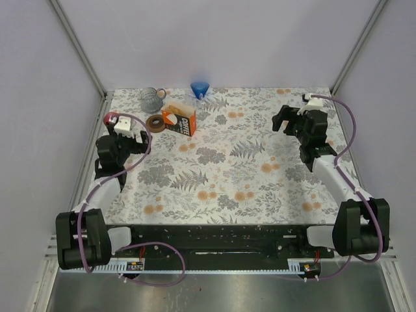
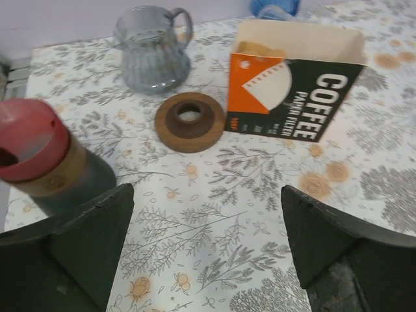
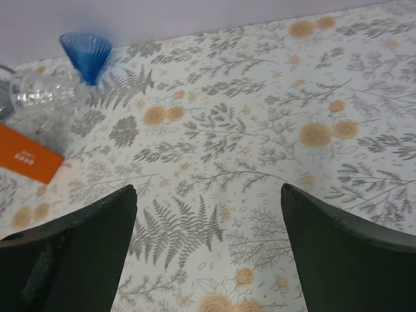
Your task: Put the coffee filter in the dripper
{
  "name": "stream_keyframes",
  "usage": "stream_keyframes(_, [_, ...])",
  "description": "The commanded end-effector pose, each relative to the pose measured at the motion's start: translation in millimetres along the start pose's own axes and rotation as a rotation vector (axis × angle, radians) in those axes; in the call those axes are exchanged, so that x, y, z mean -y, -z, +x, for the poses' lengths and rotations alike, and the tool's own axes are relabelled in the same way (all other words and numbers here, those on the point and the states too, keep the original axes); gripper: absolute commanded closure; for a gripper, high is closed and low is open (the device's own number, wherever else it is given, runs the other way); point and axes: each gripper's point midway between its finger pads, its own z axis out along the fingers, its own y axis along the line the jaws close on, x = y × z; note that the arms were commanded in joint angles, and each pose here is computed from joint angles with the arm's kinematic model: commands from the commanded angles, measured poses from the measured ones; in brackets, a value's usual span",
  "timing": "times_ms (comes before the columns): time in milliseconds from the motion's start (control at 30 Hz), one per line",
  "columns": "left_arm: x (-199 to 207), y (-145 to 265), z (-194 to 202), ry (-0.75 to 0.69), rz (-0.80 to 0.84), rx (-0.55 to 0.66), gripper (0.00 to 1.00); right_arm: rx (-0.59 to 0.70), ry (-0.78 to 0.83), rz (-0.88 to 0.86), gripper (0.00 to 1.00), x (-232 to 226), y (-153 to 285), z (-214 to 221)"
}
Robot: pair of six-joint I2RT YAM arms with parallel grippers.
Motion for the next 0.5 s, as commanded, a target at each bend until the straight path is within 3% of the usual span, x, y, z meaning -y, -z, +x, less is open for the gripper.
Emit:
stream_keyframes(0, [39,11,-20,-0.079,0.259,-0.137,0.05,-0.123,-0.011,-0.17,0.01,-47,13,0])
stream_keyframes(233, [69,-14,-66,-0.062,0.266,-0.303,0.14,-0.201,-0.021,-0.26,0.01,-75,18,6])
stream_keyframes(467, [114,-61,-86,-0.259,0.501,-0.423,0.1,-0.239,-0.021,-0.337,0.01,-87,13,15])
